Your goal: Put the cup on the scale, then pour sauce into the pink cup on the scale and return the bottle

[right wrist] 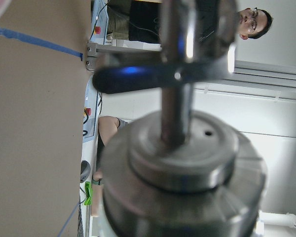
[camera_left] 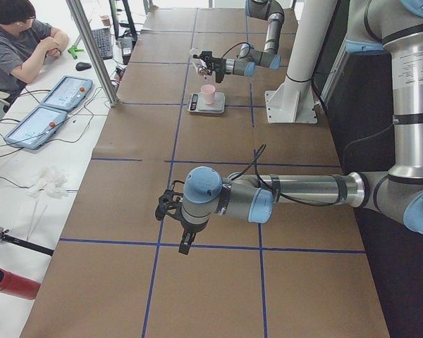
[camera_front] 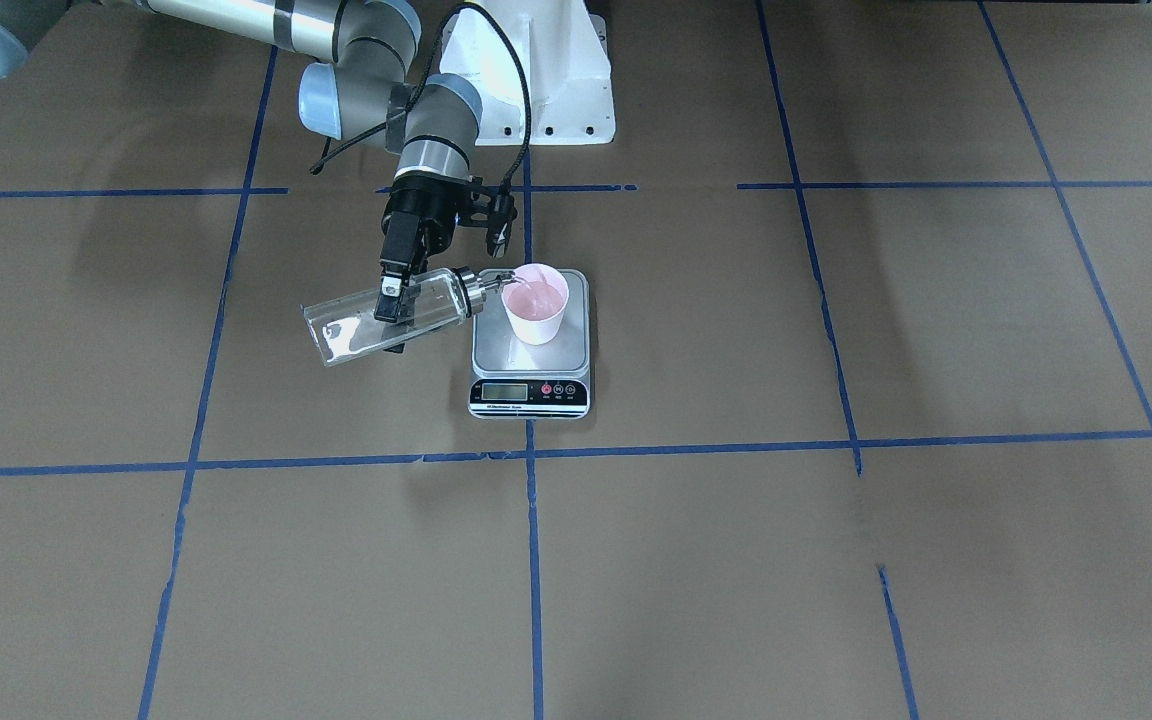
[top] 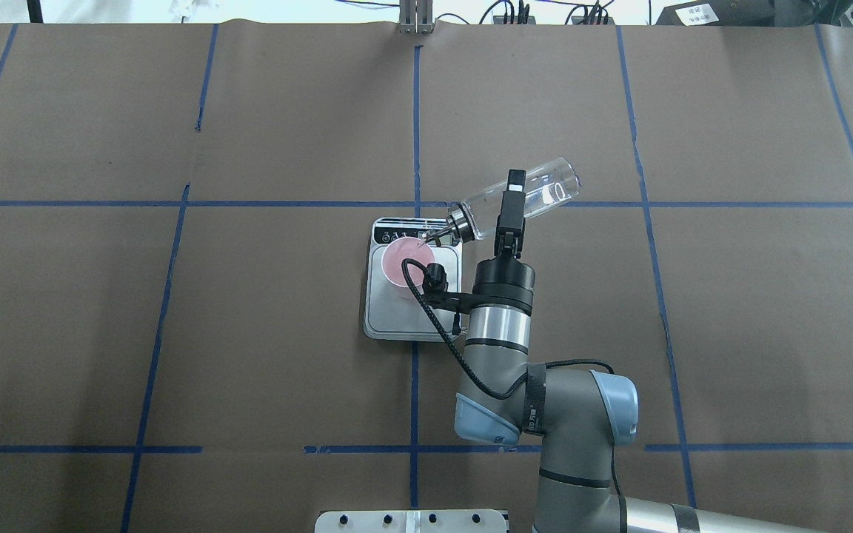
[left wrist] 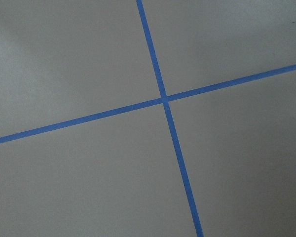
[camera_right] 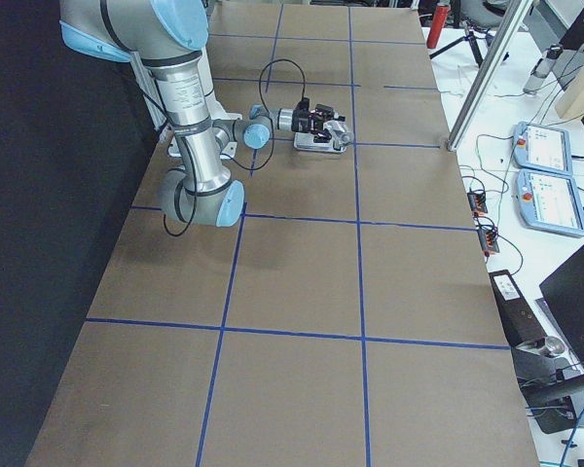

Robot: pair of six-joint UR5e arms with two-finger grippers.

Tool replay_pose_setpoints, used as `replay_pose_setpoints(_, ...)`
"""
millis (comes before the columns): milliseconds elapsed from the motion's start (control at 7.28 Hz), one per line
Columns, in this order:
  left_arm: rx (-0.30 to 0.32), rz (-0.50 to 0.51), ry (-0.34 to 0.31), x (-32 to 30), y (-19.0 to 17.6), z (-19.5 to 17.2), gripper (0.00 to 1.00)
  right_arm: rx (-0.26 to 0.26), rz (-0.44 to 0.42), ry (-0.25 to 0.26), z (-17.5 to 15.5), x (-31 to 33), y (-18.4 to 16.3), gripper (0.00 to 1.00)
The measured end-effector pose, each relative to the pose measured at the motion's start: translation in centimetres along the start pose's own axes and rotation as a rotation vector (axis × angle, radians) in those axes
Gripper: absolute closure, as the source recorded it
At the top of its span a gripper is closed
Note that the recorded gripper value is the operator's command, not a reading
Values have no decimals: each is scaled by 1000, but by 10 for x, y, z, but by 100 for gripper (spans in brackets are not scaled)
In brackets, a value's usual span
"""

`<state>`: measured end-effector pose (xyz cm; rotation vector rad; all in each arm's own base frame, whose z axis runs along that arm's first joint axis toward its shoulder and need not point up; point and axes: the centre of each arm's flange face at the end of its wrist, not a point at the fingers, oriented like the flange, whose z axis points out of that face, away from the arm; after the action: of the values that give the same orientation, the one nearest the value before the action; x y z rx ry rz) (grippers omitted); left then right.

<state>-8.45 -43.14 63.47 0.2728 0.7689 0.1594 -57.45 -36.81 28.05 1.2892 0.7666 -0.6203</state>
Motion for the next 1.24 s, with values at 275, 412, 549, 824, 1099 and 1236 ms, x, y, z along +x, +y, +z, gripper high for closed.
replay_pose_setpoints(275,0,0,-1,0,0,0,0,1,7,-1,0,0,0,100)
replay_pose_setpoints(412,0,0,0,0,0,0,0,4,25,-5,-2,1,-1,100)
replay_pose_setpoints(549,0,0,0,0,0,0,0,11,73,-17,-4,3,0,100)
replay_pose_setpoints(824,0,2,0,0,0,0,0,37,243,-75,-8,10,2,100)
replay_pose_setpoints(1099,1,3,0,0,0,0,0,75,488,-153,-10,21,5,100)
replay_pose_setpoints(1236,1,4,0,0,0,0,0,85,630,-213,-10,22,7,100)
